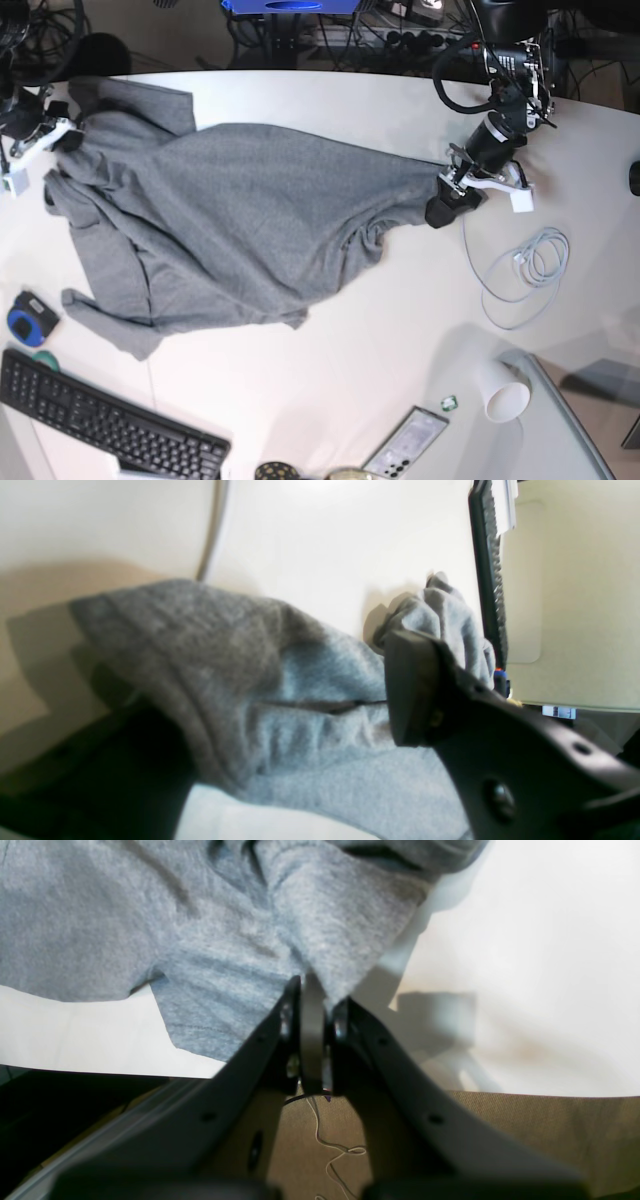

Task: Layout the t-shirt on the table in an organized manner, then fold the t-shirt properly
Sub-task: 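Lower the left gripper onto the shirt edge and grasp it, then lift the grey shirt with both grippers and lay it flat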

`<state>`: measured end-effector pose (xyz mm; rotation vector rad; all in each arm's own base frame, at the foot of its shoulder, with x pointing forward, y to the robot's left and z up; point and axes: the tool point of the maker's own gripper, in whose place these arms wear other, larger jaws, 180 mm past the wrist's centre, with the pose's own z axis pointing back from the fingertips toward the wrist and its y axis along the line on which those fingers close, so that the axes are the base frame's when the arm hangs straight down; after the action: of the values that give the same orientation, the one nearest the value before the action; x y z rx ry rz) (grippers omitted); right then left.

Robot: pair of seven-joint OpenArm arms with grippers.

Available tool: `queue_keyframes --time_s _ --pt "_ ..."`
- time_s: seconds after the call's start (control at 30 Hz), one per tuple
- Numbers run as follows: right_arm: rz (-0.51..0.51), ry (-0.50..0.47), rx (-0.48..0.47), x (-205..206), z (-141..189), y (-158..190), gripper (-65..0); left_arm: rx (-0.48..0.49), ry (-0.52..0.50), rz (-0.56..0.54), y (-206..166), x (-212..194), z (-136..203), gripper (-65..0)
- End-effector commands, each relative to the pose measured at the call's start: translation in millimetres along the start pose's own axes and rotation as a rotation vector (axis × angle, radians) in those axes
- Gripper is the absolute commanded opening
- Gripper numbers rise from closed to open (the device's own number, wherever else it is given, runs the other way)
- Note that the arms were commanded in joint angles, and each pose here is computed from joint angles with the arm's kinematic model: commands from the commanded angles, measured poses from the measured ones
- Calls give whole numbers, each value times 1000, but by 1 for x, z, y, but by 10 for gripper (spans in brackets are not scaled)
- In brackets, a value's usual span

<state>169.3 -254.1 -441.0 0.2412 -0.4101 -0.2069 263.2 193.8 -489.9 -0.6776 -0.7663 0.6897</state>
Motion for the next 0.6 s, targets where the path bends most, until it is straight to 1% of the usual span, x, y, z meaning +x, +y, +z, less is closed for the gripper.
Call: queue_keyframes --time_s 0.0,0.03,0.13,0.17,0.27,0.37,0.47,0.57 --pt "16 -30 0 9 5 -2 -644 95 96 -11 21 -21 3 -308" --pt "15 -30 -1 10 5 -2 -644 94 95 -11 20 -21 3 -377" --pt "16 -31 0 10 5 -2 -644 88 90 -17 17 -18 2 -637" --pt "16 -31 0 10 5 -2 -644 88 92 -19 17 -17 2 -650" --pt "18 -34 0 11 5 -1 -644 69 72 -77 6 -5 4 -650" --pt "32 -49 -1 17 9 1 -644 51 84 -229 -15 0 8 -650" --pt "72 -84 -5 30 19 8 -644 22 74 -414 -46 6 19 -650" --pt "107 -85 -18 40 26 9 -644 -2 69 -583 -76 6 25 -650"
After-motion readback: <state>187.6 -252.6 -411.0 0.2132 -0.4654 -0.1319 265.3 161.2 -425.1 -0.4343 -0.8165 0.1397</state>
